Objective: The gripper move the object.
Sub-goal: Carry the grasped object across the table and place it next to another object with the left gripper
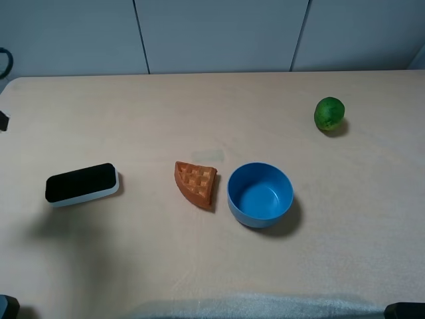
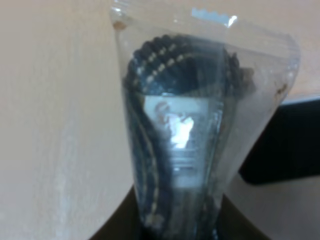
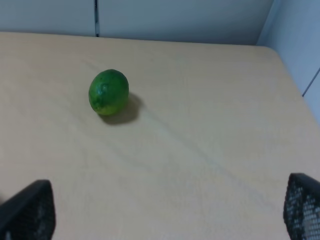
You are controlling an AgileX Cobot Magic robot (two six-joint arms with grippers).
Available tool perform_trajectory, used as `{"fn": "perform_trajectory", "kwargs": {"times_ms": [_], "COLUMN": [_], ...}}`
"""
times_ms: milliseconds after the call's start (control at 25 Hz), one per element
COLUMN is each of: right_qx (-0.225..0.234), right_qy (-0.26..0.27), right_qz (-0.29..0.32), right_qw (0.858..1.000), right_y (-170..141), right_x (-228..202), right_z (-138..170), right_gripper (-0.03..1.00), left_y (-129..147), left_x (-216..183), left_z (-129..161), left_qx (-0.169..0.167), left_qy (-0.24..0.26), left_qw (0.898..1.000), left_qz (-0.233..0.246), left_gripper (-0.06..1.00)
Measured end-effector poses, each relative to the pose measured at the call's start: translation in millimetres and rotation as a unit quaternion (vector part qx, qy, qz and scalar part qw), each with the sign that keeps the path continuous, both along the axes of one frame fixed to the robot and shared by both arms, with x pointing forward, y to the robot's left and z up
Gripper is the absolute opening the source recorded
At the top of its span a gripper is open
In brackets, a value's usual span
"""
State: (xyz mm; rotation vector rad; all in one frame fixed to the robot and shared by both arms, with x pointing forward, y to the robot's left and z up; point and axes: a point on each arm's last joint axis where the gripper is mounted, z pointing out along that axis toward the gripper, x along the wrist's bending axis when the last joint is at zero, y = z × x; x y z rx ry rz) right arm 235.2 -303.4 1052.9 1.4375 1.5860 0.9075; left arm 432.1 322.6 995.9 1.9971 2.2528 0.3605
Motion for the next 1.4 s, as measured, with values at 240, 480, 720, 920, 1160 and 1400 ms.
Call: {"fn": "perform_trajectory", "kwargs": {"times_ms": [240, 480, 720, 920, 1160, 1400], "right_qx": [0.0, 0.0, 0.0, 0.0, 0.0, 0.0], "right_qy": [0.0, 0.0, 0.0, 0.0, 0.0, 0.0], "right_qz": [0.0, 0.0, 0.0, 0.0, 0.0, 0.0], "right_qw": [1.0, 1.0, 1.0, 1.0, 1.0, 1.0], "right_y": [0, 0, 0, 0, 0, 0], "right_x": [0, 0, 0, 0, 0, 0], "right_z": [0, 0, 0, 0, 0, 0], "right_gripper": [0.69, 0.69, 0.69, 0.69, 0.69, 0.69], "left_y": [2, 3, -12, -35, -47, -54], "left_x": [39, 73, 106, 124, 133, 132], "left_z": [-28, -56, -86, -106, -106, -106], "left_qx": [-0.004, -0.007, 0.025, 0.057, 0.065, 0.07], "left_qy": [0.01, 0.032, 0.074, 0.107, 0.099, 0.103], "left_qw": [1.0, 0.999, 0.993, 0.981, 0.978, 0.973], "left_qz": [-0.005, -0.015, -0.084, -0.151, -0.173, -0.193], "left_gripper": [0.25, 0.25, 0.25, 0.25, 0.25, 0.25]}}
